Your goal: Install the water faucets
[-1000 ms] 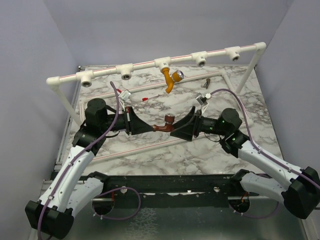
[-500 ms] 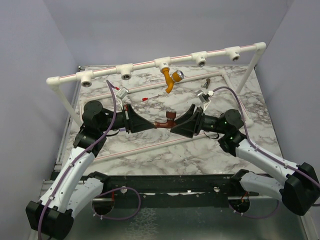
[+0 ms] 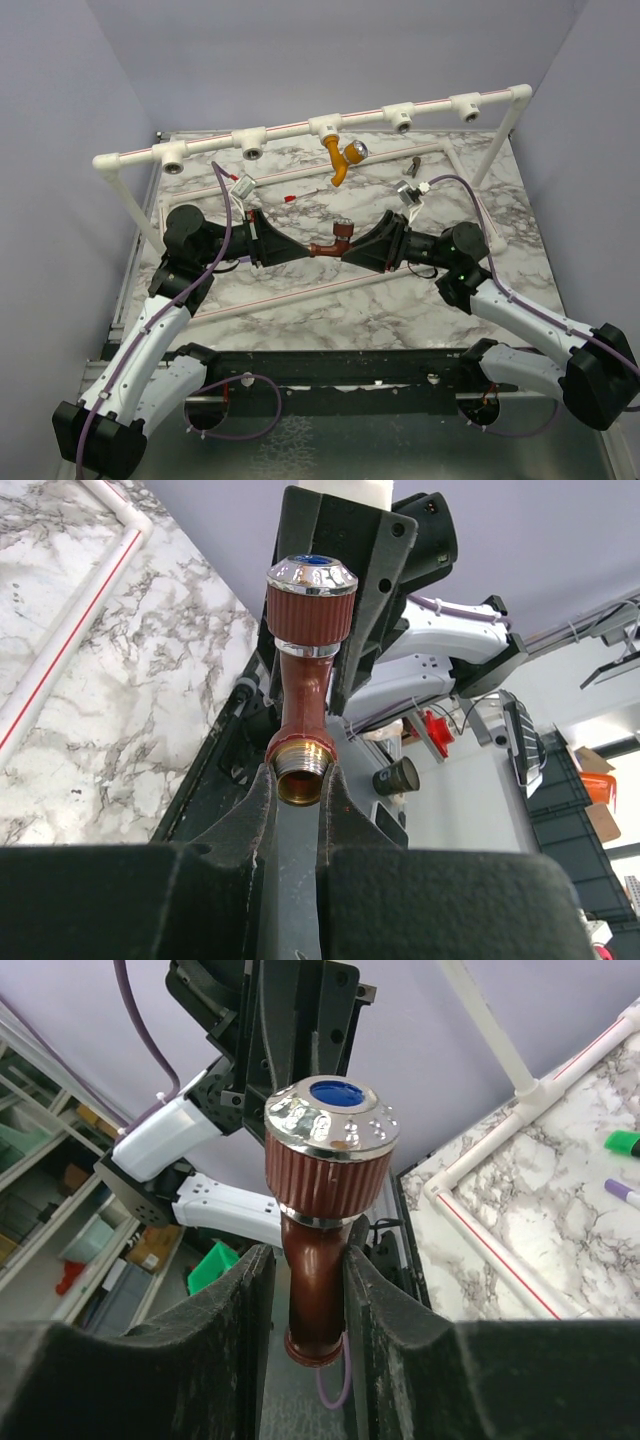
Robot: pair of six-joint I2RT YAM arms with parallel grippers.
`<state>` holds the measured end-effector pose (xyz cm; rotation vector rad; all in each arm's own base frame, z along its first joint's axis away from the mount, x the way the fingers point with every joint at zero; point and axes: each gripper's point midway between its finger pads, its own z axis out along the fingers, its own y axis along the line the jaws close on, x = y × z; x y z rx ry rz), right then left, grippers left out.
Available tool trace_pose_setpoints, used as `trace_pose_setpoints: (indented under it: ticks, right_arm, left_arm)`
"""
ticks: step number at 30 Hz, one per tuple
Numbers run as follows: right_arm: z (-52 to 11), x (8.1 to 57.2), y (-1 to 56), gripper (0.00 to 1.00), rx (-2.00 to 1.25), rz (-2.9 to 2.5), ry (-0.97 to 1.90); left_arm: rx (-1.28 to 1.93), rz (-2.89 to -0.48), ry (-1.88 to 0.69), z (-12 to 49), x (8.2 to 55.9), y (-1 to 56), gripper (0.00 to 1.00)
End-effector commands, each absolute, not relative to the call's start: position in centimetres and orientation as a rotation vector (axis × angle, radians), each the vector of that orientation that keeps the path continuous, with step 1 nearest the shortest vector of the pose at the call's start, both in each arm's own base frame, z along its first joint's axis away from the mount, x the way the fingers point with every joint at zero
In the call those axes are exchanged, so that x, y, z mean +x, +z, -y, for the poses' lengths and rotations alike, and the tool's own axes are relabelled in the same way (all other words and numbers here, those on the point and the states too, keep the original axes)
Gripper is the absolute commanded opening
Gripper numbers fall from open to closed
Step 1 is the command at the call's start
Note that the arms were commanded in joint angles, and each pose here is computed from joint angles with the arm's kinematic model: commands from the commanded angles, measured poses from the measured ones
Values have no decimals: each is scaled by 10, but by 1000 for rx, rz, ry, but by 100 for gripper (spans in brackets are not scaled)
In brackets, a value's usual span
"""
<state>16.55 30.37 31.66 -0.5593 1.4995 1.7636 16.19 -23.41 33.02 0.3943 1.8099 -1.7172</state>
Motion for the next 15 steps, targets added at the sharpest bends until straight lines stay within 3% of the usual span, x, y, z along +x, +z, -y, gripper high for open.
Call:
trace_pose_setpoints:
  ticks: [1, 4, 5, 13, 15]
  right_arm:
    - [-302, 169, 318, 31, -541, -1474, 1755]
    - [-302, 170, 316, 5, -535, -1479, 1750]
    - [-302, 170, 316, 1, -534, -1480, 1746]
    - [-299, 173, 320, 1, -528, -1463, 1697]
    - [-298, 174, 321, 1, -530, -1466, 1683]
  left_arm:
    - [435, -1761, -1729, 234, 156, 338, 0]
    - [431, -1765, -1729, 234, 156, 337, 0]
    - [430, -1765, -1730, 234, 156, 337, 0]
    - [422, -1769, -1731, 234, 158, 336, 0]
    - [419, -1772, -1731, 234, 158, 334, 7]
